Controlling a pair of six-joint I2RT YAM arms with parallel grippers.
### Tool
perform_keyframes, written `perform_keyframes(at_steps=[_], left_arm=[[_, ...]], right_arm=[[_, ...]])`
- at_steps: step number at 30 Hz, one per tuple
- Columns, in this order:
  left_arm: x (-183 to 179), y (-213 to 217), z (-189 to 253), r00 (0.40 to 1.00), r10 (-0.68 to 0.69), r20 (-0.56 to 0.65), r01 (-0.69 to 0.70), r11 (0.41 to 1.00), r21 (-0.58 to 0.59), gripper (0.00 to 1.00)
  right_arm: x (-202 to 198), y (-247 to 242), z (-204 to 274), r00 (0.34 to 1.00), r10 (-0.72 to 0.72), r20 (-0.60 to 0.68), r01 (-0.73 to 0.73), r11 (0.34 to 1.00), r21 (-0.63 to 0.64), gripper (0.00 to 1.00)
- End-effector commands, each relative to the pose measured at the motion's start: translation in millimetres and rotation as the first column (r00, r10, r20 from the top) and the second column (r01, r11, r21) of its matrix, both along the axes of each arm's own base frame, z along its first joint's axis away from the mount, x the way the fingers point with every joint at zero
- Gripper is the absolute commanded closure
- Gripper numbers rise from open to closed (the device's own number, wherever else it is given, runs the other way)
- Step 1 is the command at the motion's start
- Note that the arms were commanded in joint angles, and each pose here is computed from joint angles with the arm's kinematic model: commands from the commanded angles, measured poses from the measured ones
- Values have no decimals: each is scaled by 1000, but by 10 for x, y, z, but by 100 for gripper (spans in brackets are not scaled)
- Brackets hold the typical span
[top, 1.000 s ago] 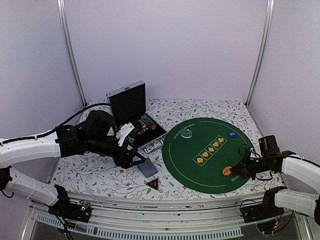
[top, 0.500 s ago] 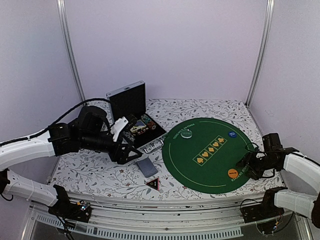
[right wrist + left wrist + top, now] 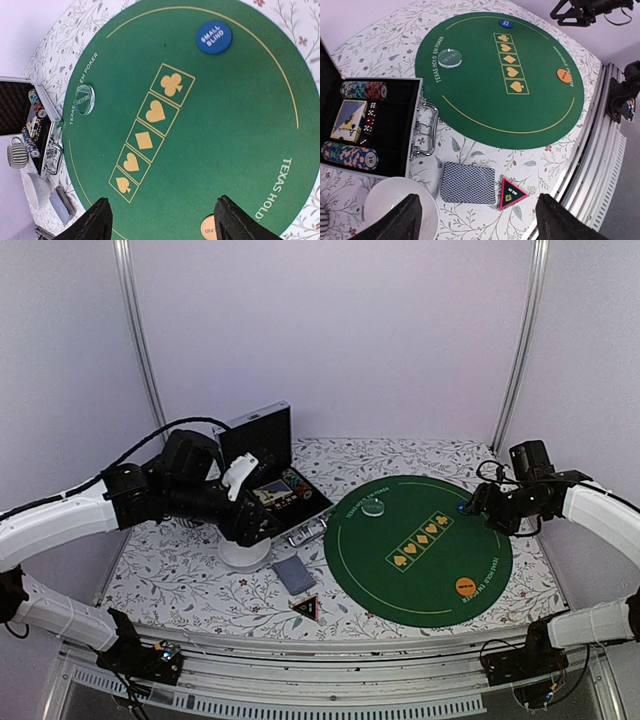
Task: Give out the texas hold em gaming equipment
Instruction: Pick up the pile of poker chips from the chip case.
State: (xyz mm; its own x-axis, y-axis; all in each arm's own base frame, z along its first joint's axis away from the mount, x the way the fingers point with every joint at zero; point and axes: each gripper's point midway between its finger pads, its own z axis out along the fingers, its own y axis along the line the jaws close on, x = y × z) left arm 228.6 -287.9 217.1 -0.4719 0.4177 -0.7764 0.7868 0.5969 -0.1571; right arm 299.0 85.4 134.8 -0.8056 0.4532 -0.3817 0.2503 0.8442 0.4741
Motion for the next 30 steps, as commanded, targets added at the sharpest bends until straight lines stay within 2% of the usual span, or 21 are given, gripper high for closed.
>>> perform_keyframes(at_steps=[1, 7, 12, 15, 18, 20, 23, 26, 30], left_arm=[[245, 115, 13, 998, 60, -8, -59, 996, 60, 19], [487, 349, -57, 990, 135, -49, -129, 986, 109, 19], [704, 637, -46, 976, 211, -49, -203, 970, 130, 19], [845, 842, -42, 962, 268, -46, -261, 958, 118, 19], [963, 1004, -26, 944, 328, -43, -324, 943, 81, 19], [1002, 1075, 25, 934, 355, -41, -353, 934, 47, 19], [1010, 1148, 69, 923, 385, -17, -385, 923, 18, 19], [982, 1214, 133, 913, 408, 13, -408, 913, -10, 18], [932, 1307, 188, 892, 449, 43, -447, 893, -53, 17]], right_arm=[[228, -142, 81, 998, 32, 44, -25, 987, -157, 28], [462, -65, 9, 995, 97, -6, -96, 960, -261, 29], [572, 655, 114, 958, 286, 4, -272, 914, -301, 29], [499, 1392, 117, 891, 454, 5, -432, 851, -300, 29], [305, 2188, 33, 791, 612, -17, -585, 747, -316, 25], [127, 2672, -14, 714, 700, -26, -670, 671, -317, 20], [-110, 3228, -114, 625, 780, -31, -750, 589, -300, 0], [-240, 3529, -223, 587, 808, -42, -782, 552, -290, 1], [-301, 3632, -286, 588, 807, -48, -786, 556, -270, 1]])
